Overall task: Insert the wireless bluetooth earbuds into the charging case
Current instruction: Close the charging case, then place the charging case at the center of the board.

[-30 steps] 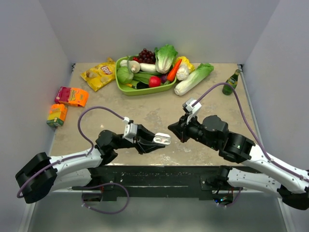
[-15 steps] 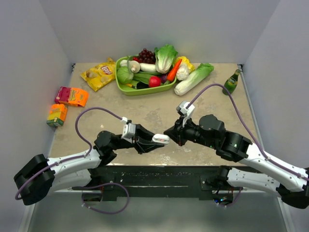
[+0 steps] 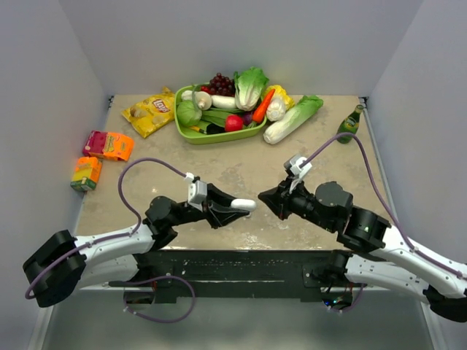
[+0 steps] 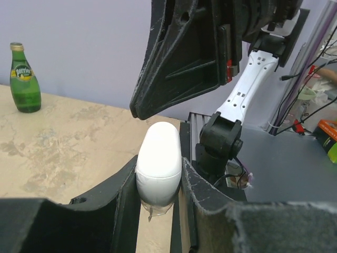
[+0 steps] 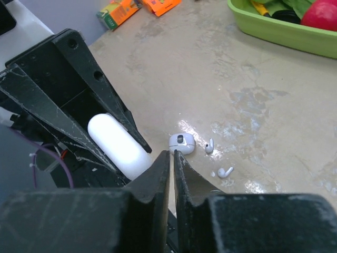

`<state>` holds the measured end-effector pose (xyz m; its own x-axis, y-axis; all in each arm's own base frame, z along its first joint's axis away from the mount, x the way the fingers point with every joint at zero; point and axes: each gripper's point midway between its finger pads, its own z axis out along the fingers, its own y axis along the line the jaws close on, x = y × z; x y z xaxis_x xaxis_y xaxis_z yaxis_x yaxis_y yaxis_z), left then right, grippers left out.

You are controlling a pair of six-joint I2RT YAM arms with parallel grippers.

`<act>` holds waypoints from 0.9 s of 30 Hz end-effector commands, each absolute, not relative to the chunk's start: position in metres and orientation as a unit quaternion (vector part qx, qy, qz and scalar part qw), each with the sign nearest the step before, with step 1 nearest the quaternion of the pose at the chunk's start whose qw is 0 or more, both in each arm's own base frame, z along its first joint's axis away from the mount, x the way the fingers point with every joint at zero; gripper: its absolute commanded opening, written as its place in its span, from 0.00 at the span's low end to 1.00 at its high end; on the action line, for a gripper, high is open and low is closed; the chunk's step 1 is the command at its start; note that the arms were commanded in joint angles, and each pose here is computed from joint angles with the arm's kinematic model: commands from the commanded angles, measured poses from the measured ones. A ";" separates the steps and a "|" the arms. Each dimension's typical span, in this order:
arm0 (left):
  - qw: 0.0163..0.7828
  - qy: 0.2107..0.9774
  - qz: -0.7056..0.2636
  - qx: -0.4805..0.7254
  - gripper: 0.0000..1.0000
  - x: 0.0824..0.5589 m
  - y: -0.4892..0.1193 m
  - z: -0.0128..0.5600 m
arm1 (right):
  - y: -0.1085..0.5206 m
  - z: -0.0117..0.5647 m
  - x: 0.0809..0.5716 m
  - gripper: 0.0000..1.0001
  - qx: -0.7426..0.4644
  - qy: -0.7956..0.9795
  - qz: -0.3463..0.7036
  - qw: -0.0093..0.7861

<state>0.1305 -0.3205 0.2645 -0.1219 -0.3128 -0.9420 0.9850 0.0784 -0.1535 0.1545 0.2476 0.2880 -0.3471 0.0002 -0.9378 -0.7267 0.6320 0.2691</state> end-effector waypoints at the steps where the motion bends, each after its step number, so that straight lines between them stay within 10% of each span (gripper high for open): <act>1: 0.567 0.481 -0.583 0.326 0.00 0.142 -0.326 0.274 | 0.244 0.289 0.172 0.16 -0.188 0.741 0.343 0.546; 13: 0.468 0.790 -0.396 0.019 0.00 0.343 -0.284 0.185 | 0.231 0.196 0.192 0.47 -0.074 0.811 0.286 0.505; 27: 0.353 0.902 -0.245 -0.028 0.01 0.378 -0.258 0.044 | 0.231 0.169 0.181 0.50 -0.107 0.830 0.275 0.473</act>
